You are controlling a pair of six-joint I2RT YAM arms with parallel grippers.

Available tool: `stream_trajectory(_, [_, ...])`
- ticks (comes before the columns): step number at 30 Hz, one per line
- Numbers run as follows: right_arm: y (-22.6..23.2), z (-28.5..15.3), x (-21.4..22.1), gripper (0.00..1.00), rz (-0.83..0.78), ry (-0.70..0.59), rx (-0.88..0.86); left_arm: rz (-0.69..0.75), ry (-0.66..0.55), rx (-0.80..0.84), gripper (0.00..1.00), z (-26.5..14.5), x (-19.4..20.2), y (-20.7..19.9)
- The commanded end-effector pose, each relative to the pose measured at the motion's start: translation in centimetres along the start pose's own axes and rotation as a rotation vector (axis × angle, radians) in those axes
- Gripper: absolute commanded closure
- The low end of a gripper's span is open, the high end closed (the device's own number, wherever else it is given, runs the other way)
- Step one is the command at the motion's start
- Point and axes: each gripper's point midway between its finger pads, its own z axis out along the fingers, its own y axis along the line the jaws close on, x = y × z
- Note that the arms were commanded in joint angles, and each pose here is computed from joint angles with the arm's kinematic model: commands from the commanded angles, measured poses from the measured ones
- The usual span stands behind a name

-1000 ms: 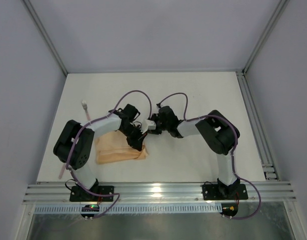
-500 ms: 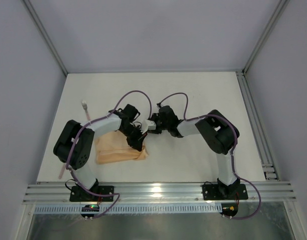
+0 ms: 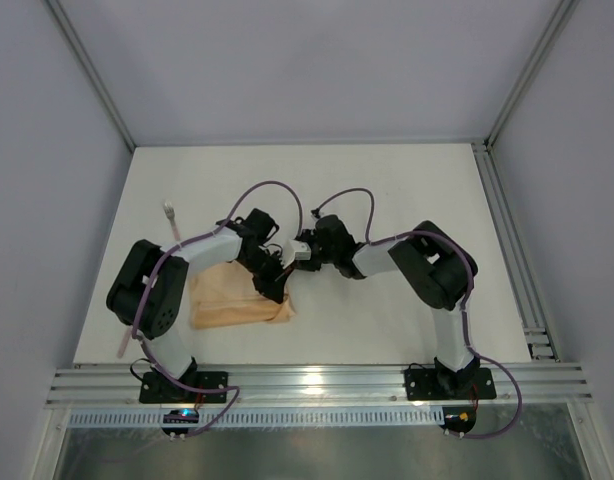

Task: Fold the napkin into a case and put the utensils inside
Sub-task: Pick up the 2/3-rectangle-folded napkin from the center of the board.

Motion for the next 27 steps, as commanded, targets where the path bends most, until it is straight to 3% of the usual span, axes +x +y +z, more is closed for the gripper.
stream_trajectory(1, [-1.8,-0.2,1.2,0.86,0.007,0.010,0.056,0.017,-0.025,0.030,1.00,-0.4,-0.2,-0.7])
stream_trajectory(5, [-2.1,-0.7,1.3,0.85,-0.007,0.015,0.082,0.017,-0.026,0.034,1.00,-0.5,-0.2,-0.8])
stream_trajectory(21, [-2.6,-1.2,2.4,0.80,-0.311,0.039,0.269,0.033,0.009,0.028,1.00,-0.4,0.9,-0.7])
stream_trajectory(27, [-4.0,-2.4,3.2,0.80,-0.338,0.033,0.340,0.029,0.006,0.029,1.00,-0.5,0.9,-0.8])
